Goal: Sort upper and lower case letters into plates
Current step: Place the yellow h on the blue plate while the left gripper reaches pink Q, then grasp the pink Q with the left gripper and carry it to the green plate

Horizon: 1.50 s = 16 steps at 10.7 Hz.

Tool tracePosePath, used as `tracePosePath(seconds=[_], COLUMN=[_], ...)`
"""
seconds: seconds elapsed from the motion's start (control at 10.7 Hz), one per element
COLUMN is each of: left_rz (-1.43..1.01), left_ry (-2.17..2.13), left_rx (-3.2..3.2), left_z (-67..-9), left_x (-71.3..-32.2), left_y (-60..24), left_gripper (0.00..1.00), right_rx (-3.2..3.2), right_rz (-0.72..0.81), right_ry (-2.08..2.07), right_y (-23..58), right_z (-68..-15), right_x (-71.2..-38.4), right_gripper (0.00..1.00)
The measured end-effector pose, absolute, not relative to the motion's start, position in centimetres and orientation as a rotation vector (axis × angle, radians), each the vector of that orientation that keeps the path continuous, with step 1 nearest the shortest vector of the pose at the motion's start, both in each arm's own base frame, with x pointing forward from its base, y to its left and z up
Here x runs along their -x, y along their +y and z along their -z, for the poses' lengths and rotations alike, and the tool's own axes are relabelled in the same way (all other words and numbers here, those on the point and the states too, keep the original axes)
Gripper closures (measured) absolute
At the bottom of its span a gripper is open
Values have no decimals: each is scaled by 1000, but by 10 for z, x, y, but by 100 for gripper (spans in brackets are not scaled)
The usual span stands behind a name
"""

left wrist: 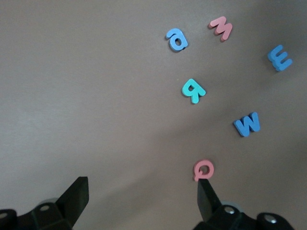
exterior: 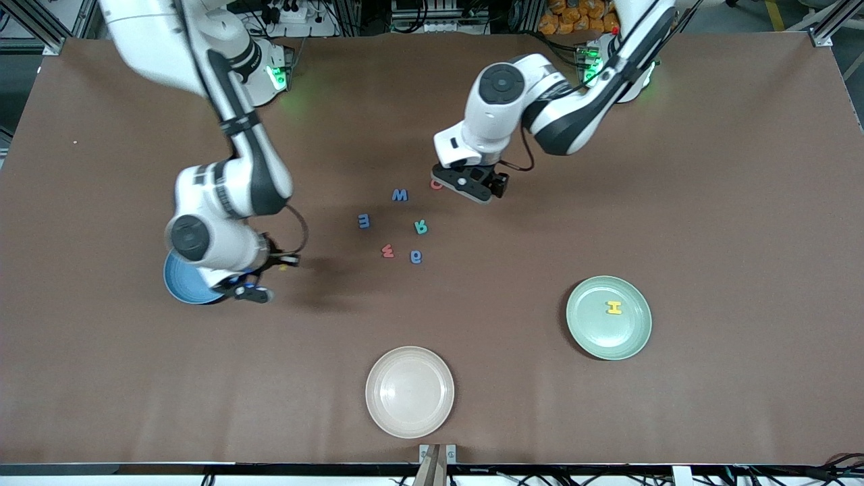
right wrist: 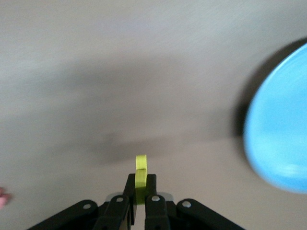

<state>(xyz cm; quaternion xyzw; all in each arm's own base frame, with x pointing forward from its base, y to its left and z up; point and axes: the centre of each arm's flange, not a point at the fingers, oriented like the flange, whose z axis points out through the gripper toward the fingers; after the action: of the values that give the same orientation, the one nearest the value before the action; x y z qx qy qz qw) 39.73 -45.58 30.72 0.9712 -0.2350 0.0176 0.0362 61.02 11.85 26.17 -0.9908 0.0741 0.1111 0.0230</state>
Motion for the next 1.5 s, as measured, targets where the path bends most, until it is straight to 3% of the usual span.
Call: tracePosePath(seconds=[0.47,0.56,0.66,0.75,0.84,1.22,1.31,1.5], left_rz=[-72,-77,-86,-89,-82,-88,-89,-88], left_ry=[-629,-628,-626,-624,-628,-584,-568,-559], left_rx=[-3062,-3074,-3089,-3104,-3110,-3094,-3087,-3083], left_z=[-225,-212,-200,-190,-184,-183,-183,-179], left_x=[-333,-322,-314,-309,-308,-309,-309,-306], left_y=[-515,-523,-527,-528,-528,-530,-531,-532], left_gripper=[0,0,0,0,0,14,16,18], right_rx=[3056,3053,3049,3045,3041,3039,3039,3037], right_rz=[-410,-414,-418,-421,-427,-426,-421,-419], right_ry=[-38,-85,-123,-158,-176,-218,-233,-252], right_y=[-13,-24,-27,-26,-25,-12,-6,2], right_z=[-256,-253,-251,-248,-246,-245,-245,-245], right_x=[-614,-613,-613,-613,-612,-614,-615,-615], right_gripper=[89,82,82,73,57,6,0,0])
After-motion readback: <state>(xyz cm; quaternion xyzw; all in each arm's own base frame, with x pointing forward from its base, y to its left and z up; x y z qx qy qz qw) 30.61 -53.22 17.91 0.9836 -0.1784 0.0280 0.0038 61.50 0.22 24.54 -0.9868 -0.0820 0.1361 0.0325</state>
